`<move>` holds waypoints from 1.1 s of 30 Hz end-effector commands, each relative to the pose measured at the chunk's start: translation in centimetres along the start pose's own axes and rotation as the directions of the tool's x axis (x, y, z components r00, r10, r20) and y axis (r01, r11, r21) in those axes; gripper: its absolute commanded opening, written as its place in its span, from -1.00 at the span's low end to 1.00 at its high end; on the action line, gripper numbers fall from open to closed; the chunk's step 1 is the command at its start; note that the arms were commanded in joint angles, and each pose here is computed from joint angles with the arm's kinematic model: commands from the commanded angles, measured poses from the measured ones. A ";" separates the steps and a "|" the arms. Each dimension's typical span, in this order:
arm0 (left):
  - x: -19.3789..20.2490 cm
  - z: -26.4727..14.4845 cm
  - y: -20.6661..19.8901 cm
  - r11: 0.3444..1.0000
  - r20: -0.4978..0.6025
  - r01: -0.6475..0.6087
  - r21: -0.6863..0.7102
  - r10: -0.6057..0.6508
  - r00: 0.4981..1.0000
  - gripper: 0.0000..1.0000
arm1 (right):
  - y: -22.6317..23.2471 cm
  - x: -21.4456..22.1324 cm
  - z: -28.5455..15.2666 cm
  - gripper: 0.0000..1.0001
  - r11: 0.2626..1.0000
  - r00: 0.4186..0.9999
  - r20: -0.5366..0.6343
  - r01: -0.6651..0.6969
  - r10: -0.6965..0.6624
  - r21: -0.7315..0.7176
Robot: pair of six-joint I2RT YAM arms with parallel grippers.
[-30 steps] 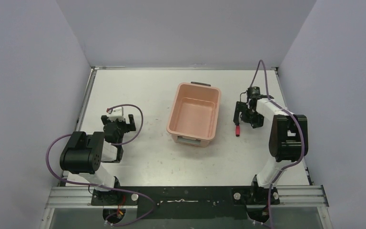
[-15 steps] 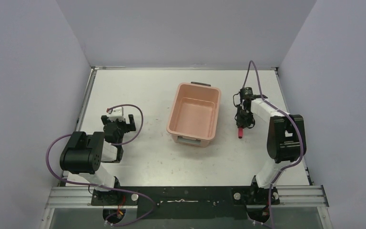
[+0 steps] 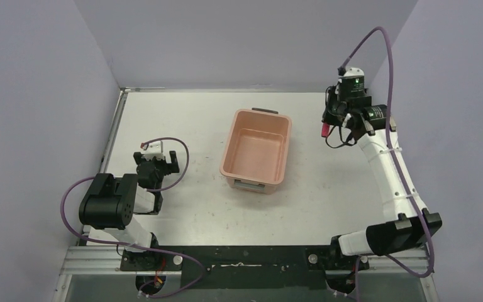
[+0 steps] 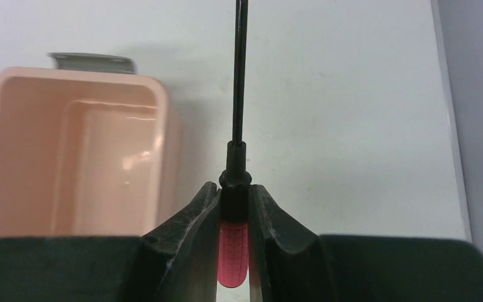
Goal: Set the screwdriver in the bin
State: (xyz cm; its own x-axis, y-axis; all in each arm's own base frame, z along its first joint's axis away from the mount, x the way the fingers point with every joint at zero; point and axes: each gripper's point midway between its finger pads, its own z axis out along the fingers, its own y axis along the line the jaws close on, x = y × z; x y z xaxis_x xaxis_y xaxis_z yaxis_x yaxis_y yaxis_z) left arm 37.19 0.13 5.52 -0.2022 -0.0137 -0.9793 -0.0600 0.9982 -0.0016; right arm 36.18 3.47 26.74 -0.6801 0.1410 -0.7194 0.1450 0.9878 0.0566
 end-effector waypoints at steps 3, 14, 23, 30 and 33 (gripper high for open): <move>-2.0 0.5 -0.2 1.000 0.065 0.009 0.003 -0.009 0.998 0.94 | 9.1 -5.3 -9.4 -1.00 0.967 0.946 0.323 0.077 0.005 -0.241; -1.9 0.5 -0.2 1.000 0.062 0.009 0.003 -0.009 0.998 0.94 | 22.4 4.0 -3.1 -1.00 0.874 0.957 0.234 0.258 -0.173 -0.412; -2.0 0.5 -0.2 1.000 0.064 0.009 0.002 -0.010 0.998 0.94 | 22.9 15.2 7.4 -1.00 0.913 0.956 -0.090 0.234 -0.278 -0.334; -2.0 0.5 -0.2 1.000 0.064 0.010 0.004 -0.010 0.998 0.94 | 21.0 20.8 12.1 -0.91 0.946 0.923 -0.267 0.215 -0.278 -0.244; -2.0 0.5 -0.2 1.000 0.064 0.010 0.003 -0.010 0.998 0.94 | 21.1 20.9 12.4 -0.58 0.949 0.923 -0.278 0.199 -0.265 -0.244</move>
State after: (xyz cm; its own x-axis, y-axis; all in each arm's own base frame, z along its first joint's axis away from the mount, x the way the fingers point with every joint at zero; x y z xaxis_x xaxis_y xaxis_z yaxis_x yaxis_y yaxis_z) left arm 37.19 0.13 5.52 -0.2022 -0.0137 -0.9793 -0.0600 0.9982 -0.0016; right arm 32.79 26.00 3.92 -0.8672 -0.1821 -0.4634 -0.2253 0.9735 0.0392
